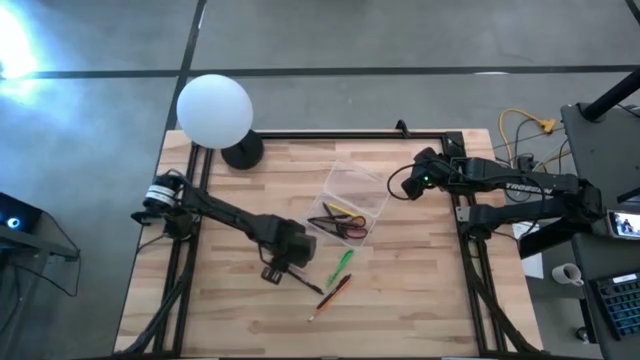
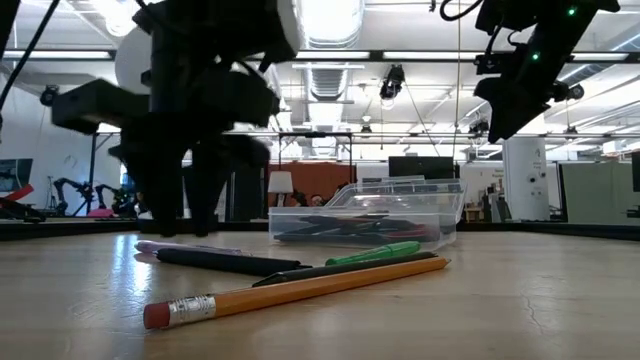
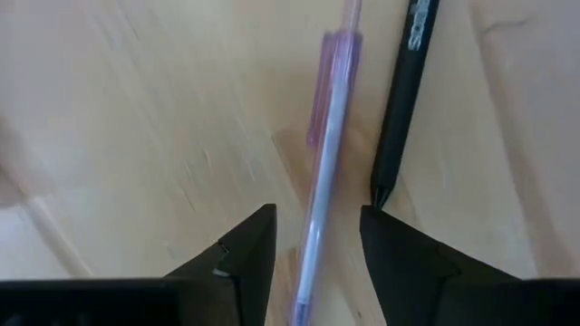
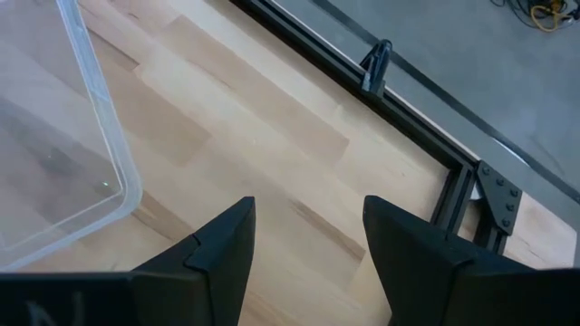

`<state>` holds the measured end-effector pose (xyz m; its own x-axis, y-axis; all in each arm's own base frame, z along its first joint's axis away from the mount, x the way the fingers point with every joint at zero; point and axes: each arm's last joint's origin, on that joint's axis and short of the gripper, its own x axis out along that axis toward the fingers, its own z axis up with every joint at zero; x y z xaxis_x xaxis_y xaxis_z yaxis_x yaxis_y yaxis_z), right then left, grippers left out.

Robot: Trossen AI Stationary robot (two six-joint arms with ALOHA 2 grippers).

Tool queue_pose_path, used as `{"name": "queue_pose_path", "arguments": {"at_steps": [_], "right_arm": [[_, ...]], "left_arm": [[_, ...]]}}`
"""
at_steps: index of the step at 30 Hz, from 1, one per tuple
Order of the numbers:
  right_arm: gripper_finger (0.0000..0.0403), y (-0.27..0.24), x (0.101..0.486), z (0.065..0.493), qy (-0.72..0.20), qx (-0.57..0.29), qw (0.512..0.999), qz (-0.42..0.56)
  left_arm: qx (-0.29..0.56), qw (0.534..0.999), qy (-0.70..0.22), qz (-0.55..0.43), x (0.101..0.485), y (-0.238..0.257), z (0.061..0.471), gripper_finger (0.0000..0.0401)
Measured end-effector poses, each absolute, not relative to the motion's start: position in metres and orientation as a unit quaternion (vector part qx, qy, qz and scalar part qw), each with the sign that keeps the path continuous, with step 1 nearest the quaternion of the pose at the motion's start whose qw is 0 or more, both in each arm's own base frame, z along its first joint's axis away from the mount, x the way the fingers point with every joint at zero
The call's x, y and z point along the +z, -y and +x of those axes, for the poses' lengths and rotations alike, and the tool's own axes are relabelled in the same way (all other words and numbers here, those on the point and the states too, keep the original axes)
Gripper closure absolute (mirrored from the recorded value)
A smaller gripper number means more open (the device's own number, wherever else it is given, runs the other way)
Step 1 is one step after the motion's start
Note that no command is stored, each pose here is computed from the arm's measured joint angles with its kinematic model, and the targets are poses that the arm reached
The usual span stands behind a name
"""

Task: Pick & place school supplies into a supply box
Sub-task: Put the purple pen into the supply box

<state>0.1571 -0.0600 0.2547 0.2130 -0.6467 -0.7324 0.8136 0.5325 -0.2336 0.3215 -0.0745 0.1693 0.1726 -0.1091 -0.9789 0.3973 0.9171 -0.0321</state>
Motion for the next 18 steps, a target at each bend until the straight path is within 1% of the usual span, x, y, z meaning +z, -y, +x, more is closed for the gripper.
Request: {"name": "queue_pose_path", "arguments": {"at_steps": [3,6,9,15,18], "right_arm": [[0.0207,0.060,0.255,0.157,-0.412,-0.473,0.772,0.101],[0.0207,0.060,0.255,0.157,-0.412,-0.473,0.772,0.101],[0.0207,0.060,0.255,0.157,-0.412,-0.473,0.772,0.102],[0.0207,0.060,0.255,0.157,-0.411,-0.474,0.772,0.103],[0.0207,0.060,0.255,0.157,-0.410,-0.474,0.772,0.103]], "left_arm": [[-0.165,0.755,-0.625,0.113,0.161,0.074,0.317,0.0266],[-0.162,0.753,-0.628,0.111,0.155,0.073,0.314,0.0283],[-0.152,0.754,-0.630,0.106,0.150,0.072,0.310,0.0310],[-0.135,0.756,-0.629,0.116,0.144,0.070,0.307,0.0376],[-0.132,0.758,-0.628,0.119,0.146,0.070,0.309,0.0389]]}}
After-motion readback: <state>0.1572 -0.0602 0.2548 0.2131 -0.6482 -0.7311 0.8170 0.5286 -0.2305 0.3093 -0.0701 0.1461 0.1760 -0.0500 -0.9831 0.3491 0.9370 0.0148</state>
